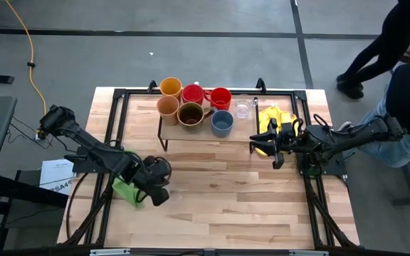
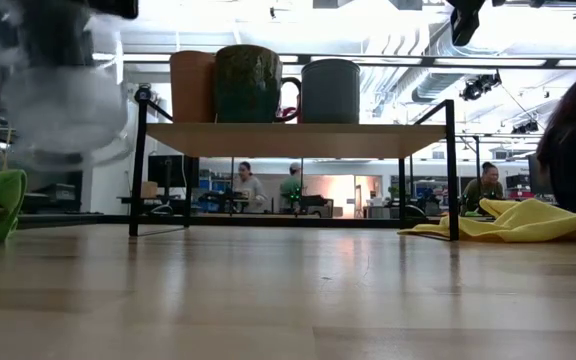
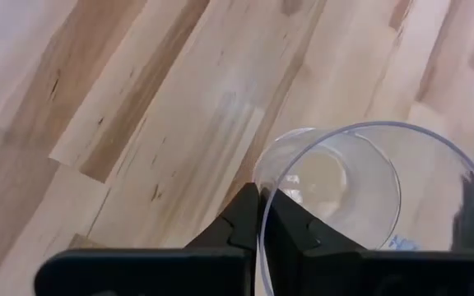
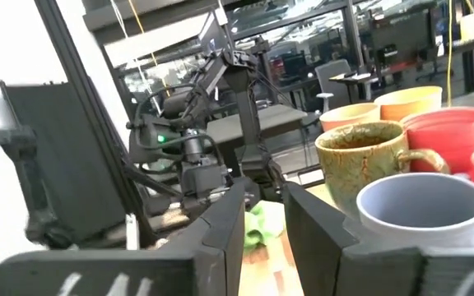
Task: Stack small to large cups/mugs on shelf
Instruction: Put the transparent mug on the shelf
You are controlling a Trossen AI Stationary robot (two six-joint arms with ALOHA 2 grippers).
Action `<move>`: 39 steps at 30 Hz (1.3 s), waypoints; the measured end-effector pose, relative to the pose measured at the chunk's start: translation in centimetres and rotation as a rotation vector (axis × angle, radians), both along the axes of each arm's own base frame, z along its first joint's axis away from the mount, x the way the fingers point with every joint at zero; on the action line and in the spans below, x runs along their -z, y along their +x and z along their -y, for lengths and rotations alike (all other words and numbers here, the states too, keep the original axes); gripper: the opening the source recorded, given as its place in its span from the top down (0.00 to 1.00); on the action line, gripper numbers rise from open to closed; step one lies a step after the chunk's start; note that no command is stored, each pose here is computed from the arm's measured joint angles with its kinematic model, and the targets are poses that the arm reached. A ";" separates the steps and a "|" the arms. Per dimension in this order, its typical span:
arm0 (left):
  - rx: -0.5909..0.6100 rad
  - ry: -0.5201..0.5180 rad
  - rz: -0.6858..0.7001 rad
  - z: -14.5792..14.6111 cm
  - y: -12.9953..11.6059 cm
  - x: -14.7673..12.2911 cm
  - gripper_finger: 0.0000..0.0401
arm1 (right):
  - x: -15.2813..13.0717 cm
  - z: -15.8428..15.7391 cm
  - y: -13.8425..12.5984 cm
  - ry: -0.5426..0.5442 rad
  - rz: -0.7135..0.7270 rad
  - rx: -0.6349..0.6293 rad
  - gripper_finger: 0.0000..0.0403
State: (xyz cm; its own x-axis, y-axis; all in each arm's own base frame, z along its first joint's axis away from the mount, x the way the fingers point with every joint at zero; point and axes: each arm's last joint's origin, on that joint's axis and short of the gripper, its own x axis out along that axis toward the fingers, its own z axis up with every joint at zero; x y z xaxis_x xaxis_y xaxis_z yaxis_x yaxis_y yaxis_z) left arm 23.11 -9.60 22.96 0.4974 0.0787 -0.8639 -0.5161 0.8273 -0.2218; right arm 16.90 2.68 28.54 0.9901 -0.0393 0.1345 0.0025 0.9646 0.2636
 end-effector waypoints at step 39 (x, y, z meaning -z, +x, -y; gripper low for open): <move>-0.069 0.168 0.077 -1.4 21.9 -0.5 1.00 | -6.1 -2.8 0.4 -0.225 -0.269 -0.143 0.80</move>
